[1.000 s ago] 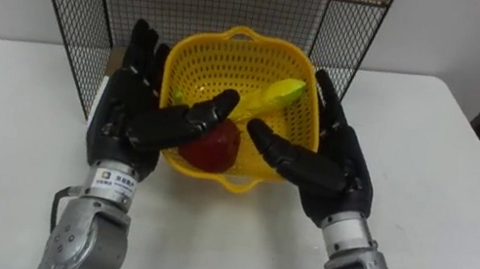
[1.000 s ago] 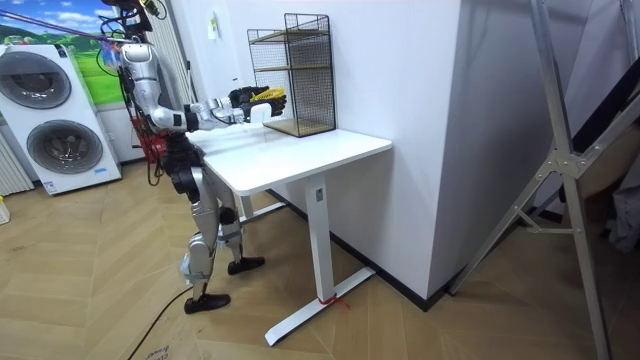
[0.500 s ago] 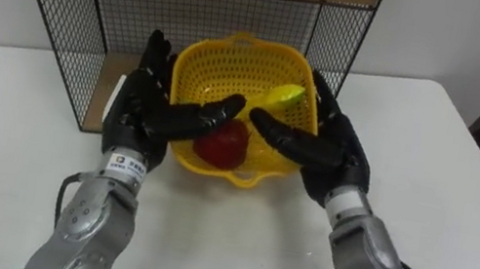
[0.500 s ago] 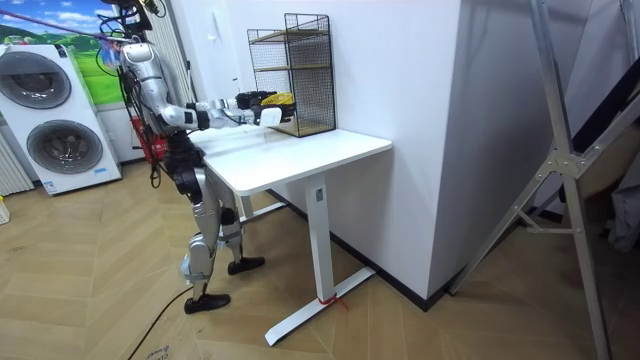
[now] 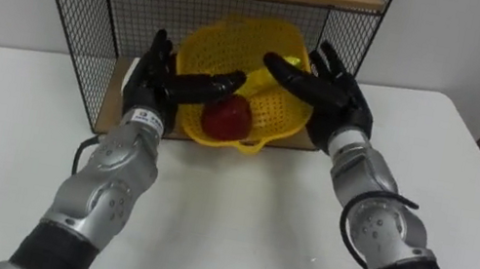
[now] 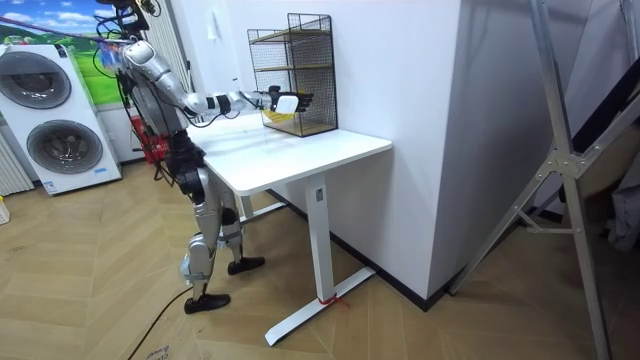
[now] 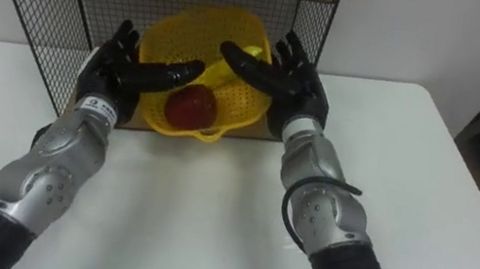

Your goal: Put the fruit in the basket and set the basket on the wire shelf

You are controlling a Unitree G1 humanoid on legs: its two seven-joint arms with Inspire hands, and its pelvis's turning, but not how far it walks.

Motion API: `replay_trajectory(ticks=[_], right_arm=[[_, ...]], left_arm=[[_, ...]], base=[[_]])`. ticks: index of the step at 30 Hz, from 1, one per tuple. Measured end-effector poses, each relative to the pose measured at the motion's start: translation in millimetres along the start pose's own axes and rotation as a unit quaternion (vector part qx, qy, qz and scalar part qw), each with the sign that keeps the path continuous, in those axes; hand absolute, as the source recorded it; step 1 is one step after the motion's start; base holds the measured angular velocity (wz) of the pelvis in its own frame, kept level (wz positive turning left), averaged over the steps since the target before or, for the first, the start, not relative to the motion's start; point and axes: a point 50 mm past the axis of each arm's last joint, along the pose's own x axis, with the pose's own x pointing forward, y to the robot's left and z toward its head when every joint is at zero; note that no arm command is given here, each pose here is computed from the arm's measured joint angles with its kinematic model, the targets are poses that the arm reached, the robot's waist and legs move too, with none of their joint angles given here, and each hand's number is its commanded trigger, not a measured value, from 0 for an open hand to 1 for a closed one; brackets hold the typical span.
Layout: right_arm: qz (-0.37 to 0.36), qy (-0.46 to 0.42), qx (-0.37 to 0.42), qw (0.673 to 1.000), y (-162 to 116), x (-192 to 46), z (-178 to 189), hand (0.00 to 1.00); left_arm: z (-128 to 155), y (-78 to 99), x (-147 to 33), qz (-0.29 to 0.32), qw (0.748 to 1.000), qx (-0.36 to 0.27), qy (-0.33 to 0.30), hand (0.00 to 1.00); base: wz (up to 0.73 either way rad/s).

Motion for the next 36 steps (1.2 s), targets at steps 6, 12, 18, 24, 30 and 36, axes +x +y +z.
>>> replay_trajectory(ticks=[6, 12, 18, 24, 30, 36], right_arm=[[-0.018, 0.033, 0.013, 0.999, 3, 8, 3, 0.0], [-0.034, 0.057, 0.053, 0.996, 2, 16, 8, 0.0], [-0.041, 0.061, 0.072, 0.995, 1, 19, 11, 0.0], [-0.042, 0.062, 0.08, 0.994, 2, 21, 11, 0.0], [-0.067, 0.096, 0.068, 0.991, -15, 21, -3, 0.0], [-0.073, 0.11, 0.059, 0.99, -19, 20, -8, 0.0]], left_arm=[[15, -2.4, 14.4, 0.012, 1.0, 0.003, 0.015, 0.0], [17, 2.7, 24.2, 0.035, 0.998, 0.004, 0.05, 0.0], [30, 7.5, 28.2, 0.052, 0.998, -0.019, 0.042, 0.0], [34, 7.7, 29.4, 0.053, 0.997, -0.025, 0.047, 0.0], [28, 7.9, 29.7, 0.043, 0.996, -0.035, 0.065, 0.0], [22, 12.1, 28.4, 0.047, 0.996, -0.036, 0.073, 0.0]], base=[[0.0], [0.0], [0.01], [0.01], [0.06], [0.03]])
